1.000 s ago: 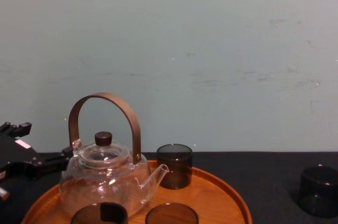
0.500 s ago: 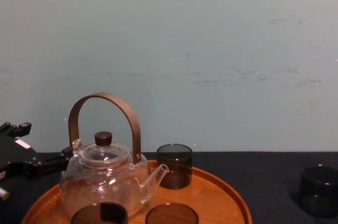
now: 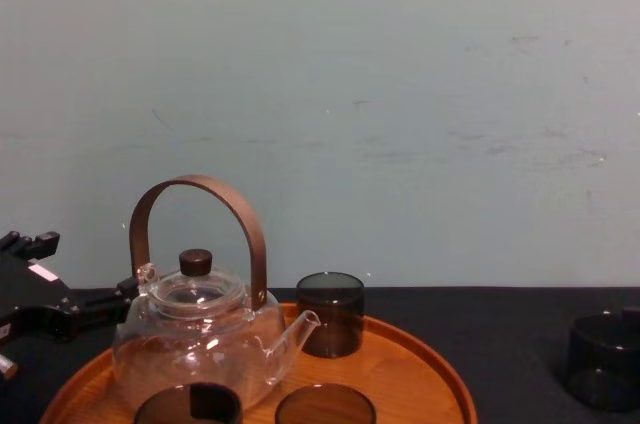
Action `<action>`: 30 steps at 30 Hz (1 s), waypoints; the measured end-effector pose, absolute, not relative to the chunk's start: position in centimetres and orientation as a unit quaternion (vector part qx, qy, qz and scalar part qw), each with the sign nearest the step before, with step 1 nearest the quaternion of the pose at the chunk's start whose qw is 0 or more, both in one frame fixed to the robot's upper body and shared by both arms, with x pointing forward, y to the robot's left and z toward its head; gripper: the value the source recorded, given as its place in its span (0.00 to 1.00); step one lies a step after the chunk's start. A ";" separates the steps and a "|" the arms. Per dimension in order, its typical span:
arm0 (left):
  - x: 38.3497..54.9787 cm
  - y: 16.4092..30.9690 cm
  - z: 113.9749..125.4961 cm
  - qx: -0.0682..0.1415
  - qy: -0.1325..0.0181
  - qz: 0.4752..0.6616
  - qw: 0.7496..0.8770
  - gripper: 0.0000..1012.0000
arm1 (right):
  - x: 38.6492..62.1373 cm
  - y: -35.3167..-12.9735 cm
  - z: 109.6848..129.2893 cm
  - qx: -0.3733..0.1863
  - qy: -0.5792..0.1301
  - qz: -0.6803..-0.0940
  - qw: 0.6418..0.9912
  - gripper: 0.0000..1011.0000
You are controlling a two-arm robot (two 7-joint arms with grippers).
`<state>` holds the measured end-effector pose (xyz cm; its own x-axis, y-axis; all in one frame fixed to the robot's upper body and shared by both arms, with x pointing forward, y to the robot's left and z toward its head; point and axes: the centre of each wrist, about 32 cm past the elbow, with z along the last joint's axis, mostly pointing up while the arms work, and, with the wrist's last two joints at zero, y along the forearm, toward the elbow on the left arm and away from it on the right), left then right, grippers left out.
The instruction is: Pick up the glass from the table and place it on the tray.
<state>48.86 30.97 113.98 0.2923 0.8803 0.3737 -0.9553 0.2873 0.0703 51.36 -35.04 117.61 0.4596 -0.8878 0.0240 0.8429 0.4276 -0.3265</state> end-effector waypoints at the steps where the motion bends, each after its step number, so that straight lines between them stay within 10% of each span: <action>1: 48.9 31.0 114.0 0.141 -0.132 0.580 0.791 0.99 | 51.5 -35.0 117.6 -0.148 0.076 -0.514 0.842 0.99; 30: 48.9 31.0 114.0 0.142 -0.132 0.580 0.791 0.99 | 55.8 -34.2 115.9 -0.153 0.094 -0.494 0.851 0.99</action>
